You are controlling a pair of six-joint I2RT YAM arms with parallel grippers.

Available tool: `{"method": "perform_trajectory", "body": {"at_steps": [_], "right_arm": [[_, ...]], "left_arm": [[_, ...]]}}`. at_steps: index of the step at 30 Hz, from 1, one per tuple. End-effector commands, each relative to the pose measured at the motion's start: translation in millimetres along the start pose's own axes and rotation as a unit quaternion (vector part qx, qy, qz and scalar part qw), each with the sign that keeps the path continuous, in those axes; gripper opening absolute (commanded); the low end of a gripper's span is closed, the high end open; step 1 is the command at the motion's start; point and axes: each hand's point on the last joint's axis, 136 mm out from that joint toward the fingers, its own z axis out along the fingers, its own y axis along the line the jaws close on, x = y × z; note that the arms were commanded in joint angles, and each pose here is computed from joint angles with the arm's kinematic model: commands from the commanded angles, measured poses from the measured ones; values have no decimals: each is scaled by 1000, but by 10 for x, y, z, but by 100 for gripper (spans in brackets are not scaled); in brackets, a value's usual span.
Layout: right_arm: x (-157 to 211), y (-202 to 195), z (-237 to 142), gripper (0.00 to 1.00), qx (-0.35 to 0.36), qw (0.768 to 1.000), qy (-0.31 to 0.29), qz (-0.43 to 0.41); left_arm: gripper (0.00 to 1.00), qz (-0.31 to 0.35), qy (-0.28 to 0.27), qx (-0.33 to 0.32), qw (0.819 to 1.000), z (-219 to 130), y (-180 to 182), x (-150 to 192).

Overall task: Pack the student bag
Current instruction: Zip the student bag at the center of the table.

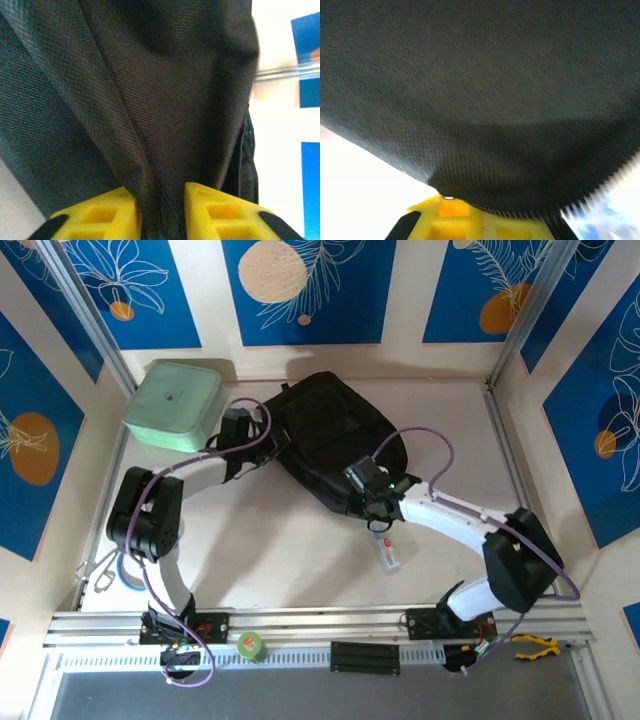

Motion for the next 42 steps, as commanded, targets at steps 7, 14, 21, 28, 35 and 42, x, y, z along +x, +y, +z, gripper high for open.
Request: {"method": "perform_trajectory", "body": {"at_steps": [7,14,21,28,35,42], "right_arm": [[-215,1284,123,0,-218,969,30,-113],[-107,1738,168,0,-291,945,59,-140],[3,1748,126,0,-316,936,77,-132],[73,1620,127,0,-302,942,87,-119],[112,1538,160,0,-289,947,90,-108],[157,1488,183,0,-280,950,97,-102]], "left_arm": [[63,-1,-6,-84,996,-598,521,110],[69,-66,37,-6,997,-724,413,514],[69,-122,43,57,990,-643,268,625],[67,-128,49,81,987,-452,132,596],[47,-114,43,38,992,-321,190,510],[36,-102,66,20,992,-195,239,558]]}}
